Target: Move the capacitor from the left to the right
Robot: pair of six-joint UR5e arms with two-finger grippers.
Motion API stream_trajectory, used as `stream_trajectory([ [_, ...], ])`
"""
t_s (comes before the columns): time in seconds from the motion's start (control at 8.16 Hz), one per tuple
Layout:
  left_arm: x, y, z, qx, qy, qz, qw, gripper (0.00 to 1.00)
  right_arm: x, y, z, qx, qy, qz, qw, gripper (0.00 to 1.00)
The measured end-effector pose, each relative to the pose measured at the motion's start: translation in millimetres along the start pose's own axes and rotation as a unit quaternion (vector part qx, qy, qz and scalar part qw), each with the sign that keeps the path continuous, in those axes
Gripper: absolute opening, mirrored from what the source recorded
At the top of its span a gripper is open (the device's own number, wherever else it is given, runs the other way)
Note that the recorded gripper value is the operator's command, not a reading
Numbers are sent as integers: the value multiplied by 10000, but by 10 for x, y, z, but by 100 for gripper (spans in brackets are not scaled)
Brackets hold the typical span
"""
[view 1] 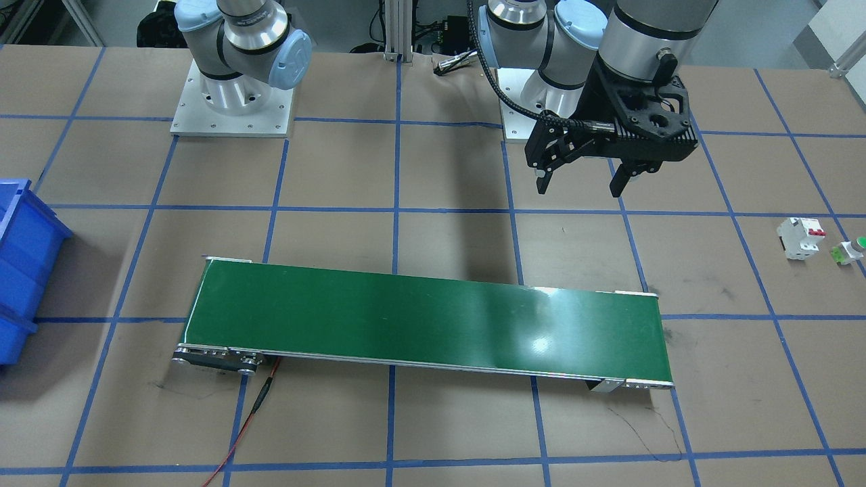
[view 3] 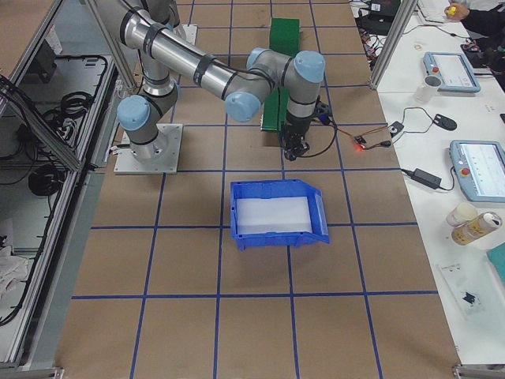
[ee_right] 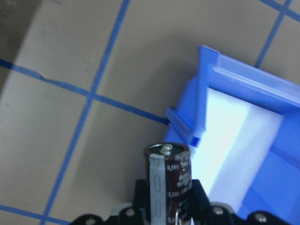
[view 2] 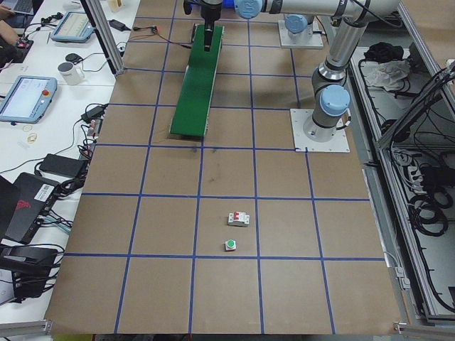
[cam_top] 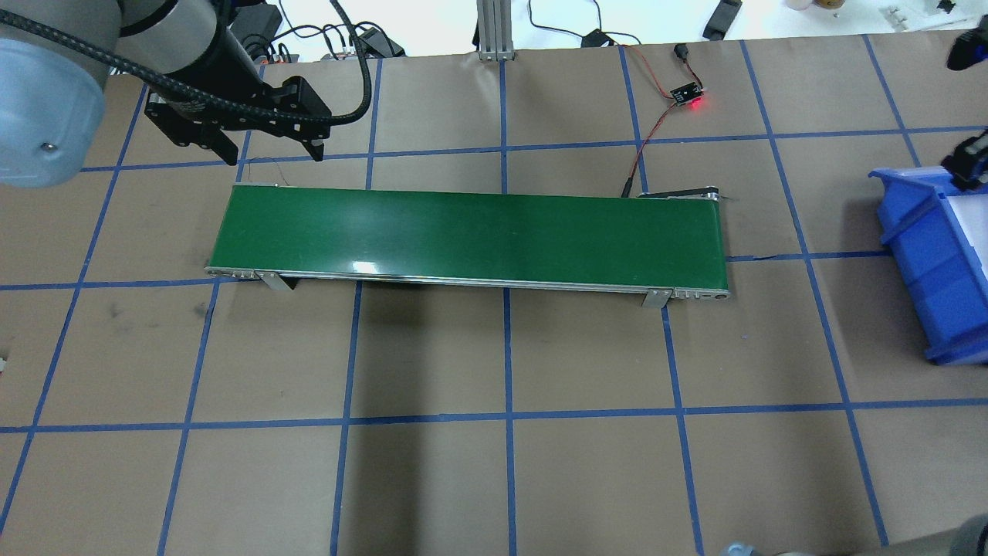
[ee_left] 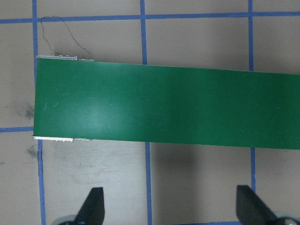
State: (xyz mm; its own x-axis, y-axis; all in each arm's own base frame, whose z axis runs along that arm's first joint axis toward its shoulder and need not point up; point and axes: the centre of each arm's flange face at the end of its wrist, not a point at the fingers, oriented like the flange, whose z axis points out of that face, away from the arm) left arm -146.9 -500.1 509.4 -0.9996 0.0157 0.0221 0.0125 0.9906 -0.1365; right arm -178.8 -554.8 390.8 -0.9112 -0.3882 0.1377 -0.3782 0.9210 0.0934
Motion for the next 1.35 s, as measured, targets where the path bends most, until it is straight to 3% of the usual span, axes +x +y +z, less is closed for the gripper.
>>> stream_trajectory([
  [0.25,0,0,0,0,0,0,10000,100,681,477,350,17,20,-509,9987,0],
  [0.49,0,0,0,0,0,0,10000,100,1005,642,1031,149,-183,-709,9972,0],
  [0.61,0,0,0,0,0,0,10000,100,1021,641,1358,181,-291,-743,9966,47],
  [0.74,0,0,0,0,0,0,10000,100,1004,633,1606,170,-390,-765,9962,80],
  [0.86,0,0,0,0,0,0,10000,100,993,630,1729,148,-424,-793,9958,100],
  [1.1,0,0,0,0,0,0,10000,100,966,661,1619,173,-386,-944,9946,100],
  [1.35,0,0,0,0,0,3,10000,100,782,724,959,255,-332,-1028,9938,100],
])
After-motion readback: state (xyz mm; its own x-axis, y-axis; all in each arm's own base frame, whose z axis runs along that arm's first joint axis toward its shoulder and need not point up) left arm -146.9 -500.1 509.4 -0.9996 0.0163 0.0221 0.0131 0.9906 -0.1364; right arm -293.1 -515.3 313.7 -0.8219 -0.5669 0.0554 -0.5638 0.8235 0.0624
